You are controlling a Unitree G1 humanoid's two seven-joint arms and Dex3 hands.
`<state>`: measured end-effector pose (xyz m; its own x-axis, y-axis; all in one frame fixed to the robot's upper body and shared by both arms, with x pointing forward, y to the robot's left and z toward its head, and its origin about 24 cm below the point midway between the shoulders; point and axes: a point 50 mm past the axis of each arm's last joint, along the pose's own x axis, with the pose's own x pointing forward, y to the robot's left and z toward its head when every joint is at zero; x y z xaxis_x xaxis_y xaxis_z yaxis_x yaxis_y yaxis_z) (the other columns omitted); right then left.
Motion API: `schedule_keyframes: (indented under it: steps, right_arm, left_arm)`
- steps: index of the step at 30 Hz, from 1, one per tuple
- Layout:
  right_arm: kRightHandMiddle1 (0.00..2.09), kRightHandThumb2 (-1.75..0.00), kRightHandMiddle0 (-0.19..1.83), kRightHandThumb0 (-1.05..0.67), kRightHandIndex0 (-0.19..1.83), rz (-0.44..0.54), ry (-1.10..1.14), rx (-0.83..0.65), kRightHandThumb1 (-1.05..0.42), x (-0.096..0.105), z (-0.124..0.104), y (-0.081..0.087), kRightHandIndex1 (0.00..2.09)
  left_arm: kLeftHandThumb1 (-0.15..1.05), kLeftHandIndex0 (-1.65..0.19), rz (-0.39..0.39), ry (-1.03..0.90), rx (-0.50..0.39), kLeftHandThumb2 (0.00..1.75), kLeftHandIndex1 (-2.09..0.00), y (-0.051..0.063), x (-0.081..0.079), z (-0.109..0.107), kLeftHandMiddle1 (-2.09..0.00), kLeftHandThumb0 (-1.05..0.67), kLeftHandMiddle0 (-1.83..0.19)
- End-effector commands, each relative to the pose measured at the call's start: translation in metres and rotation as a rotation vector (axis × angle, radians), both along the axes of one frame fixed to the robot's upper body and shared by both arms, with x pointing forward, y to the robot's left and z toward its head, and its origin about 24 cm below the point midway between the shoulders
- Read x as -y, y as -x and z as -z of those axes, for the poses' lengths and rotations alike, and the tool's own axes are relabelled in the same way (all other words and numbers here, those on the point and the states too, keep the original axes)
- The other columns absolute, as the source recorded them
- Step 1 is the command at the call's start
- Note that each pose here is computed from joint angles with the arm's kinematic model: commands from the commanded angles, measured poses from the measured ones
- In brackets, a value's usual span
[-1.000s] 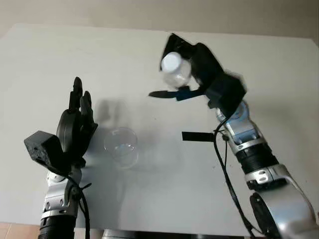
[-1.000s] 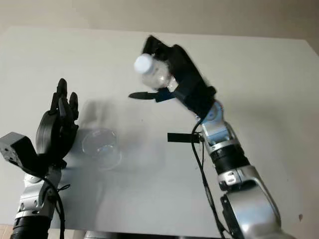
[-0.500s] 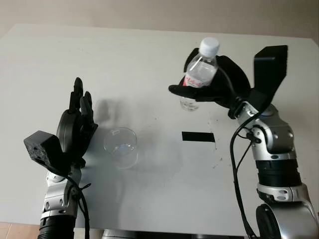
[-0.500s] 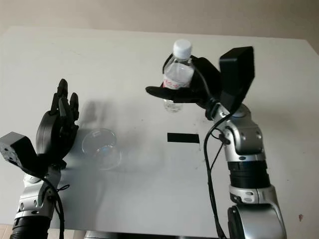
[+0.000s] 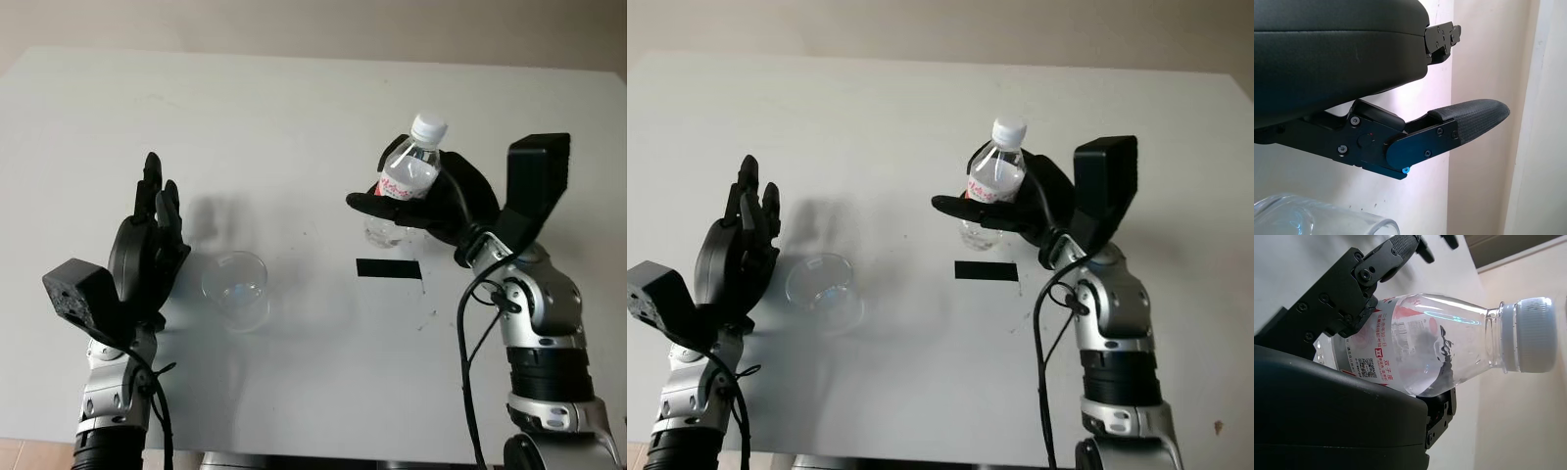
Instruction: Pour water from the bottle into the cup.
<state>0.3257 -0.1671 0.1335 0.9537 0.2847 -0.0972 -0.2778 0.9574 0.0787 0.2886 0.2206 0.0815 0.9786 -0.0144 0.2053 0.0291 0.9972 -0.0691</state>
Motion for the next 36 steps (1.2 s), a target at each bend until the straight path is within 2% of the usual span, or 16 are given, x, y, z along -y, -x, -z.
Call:
schedule_keyframes:
  steps: [1,7,25,36]
  right_arm:
    - [2.09,-0.24,0.86,-0.28,1.33,0.012,0.007,-0.008,-1.05,-0.001,0.003,0.004,2.09]
    - [2.09,-0.26,0.83,-0.25,1.34,0.038,0.017,-0.041,-1.05,-0.003,0.012,0.008,2.09]
    - [2.09,-0.27,0.77,-0.22,1.33,0.03,0.079,-0.063,-1.05,-0.001,0.014,0.007,2.09]
    - [2.09,-0.25,0.66,-0.23,1.19,0.0,0.091,-0.076,-1.05,-0.006,0.035,0.014,2.09]
  left_arm:
    - [1.05,0.19,0.001,-0.008,0.004,0.76,-0.05,0.003,-0.002,-0.002,-0.06,-0.83,0.17]
    - [1.05,0.19,0.003,-0.008,0.002,0.77,-0.05,0.003,-0.003,-0.003,-0.05,-0.82,0.17]
    - [1.05,0.18,-0.004,-0.003,-0.006,0.77,-0.05,0.003,-0.004,-0.004,-0.06,-0.83,0.17]
    - [1.05,0.18,0.001,-0.008,-0.006,0.76,-0.06,0.003,-0.007,-0.004,-0.06,-0.83,0.16]
